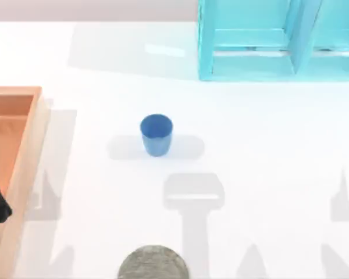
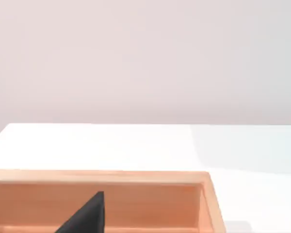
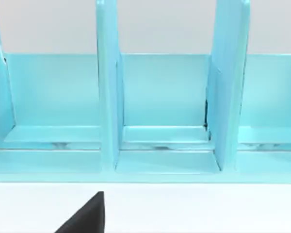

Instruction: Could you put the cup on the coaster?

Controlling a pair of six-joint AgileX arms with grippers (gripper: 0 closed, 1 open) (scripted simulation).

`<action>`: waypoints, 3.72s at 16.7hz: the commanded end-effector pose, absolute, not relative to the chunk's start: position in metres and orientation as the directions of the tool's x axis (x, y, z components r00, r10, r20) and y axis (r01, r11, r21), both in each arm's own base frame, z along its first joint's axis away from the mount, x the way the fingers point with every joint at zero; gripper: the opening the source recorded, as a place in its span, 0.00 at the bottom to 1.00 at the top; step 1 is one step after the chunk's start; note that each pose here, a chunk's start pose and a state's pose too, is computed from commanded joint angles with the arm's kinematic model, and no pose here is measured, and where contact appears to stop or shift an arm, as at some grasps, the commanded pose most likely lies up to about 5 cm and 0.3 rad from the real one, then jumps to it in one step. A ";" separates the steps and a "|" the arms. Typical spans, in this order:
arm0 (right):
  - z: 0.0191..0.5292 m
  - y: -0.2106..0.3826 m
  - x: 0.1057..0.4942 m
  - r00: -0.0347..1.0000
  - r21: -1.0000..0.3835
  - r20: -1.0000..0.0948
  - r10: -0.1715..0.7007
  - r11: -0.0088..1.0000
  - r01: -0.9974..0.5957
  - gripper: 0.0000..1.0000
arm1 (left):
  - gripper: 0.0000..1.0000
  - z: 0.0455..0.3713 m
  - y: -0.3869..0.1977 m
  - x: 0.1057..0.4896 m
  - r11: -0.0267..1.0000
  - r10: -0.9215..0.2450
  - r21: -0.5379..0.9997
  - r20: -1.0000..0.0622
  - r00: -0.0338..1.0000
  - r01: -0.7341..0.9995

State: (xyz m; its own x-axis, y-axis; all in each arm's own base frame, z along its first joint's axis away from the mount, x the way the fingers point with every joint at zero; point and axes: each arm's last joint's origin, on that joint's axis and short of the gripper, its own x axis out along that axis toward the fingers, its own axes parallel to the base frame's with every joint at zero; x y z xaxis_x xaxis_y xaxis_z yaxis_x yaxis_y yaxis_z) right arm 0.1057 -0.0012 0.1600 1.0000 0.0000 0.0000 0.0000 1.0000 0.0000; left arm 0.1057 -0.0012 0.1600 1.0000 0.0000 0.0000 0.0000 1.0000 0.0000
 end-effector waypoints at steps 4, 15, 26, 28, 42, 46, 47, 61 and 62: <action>0.165 0.000 0.106 1.000 0.025 -0.014 0.012 1.000 -0.012 1.00 | 1.00 0.160 -0.001 0.106 1.000 0.000 0.000 0.000 1.000 0.000; 0.273 0.030 0.164 0.787 0.566 -0.572 0.230 0.805 0.177 1.00 | 1.00 0.160 -0.001 0.106 1.000 0.000 0.000 0.000 1.000 0.000; 0.235 0.172 0.356 -0.097 -0.056 -0.989 0.108 0.332 0.942 1.00 | 1.00 0.160 -0.001 0.106 1.000 0.000 0.000 0.000 1.000 0.000; 0.222 0.205 0.378 -0.149 -0.126 -0.986 0.081 0.231 0.965 1.00 | 1.00 0.160 -0.001 0.106 1.000 0.000 0.000 0.000 1.000 0.000; 0.232 0.321 0.384 0.002 0.000 -0.980 0.199 -0.010 1.000 1.00 | 1.00 0.160 -0.001 0.106 1.000 0.000 0.000 0.000 1.000 0.000; 0.232 0.319 0.386 0.005 0.002 -0.980 0.199 -0.013 1.000 1.00 | 1.00 0.160 -0.001 0.106 1.000 0.000 0.000 0.000 1.000 0.000; 0.230 0.320 0.386 0.006 0.004 -0.980 0.201 -0.012 1.000 1.00 | 1.00 0.160 -0.001 0.106 1.000 0.000 0.000 0.000 1.000 0.000; 0.134 0.341 0.385 0.002 0.000 -0.980 0.199 -0.010 1.000 1.00 | 1.00 0.160 -0.001 0.106 1.000 0.000 0.000 0.000 1.000 0.000; 0.134 0.341 0.385 0.002 0.000 -0.980 0.199 -0.010 1.000 1.00 | 1.00 0.160 -0.001 0.106 1.000 0.000 0.000 0.000 1.000 0.000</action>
State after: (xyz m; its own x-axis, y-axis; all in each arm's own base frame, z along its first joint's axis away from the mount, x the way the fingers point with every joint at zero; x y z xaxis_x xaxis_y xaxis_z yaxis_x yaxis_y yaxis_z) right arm 0.3847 0.3409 0.1336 0.0023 0.1986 -0.9801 1.0000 -0.0098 0.0003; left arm 0.1057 -0.0012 0.1600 1.0000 0.0000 0.0000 0.0000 1.0000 0.0000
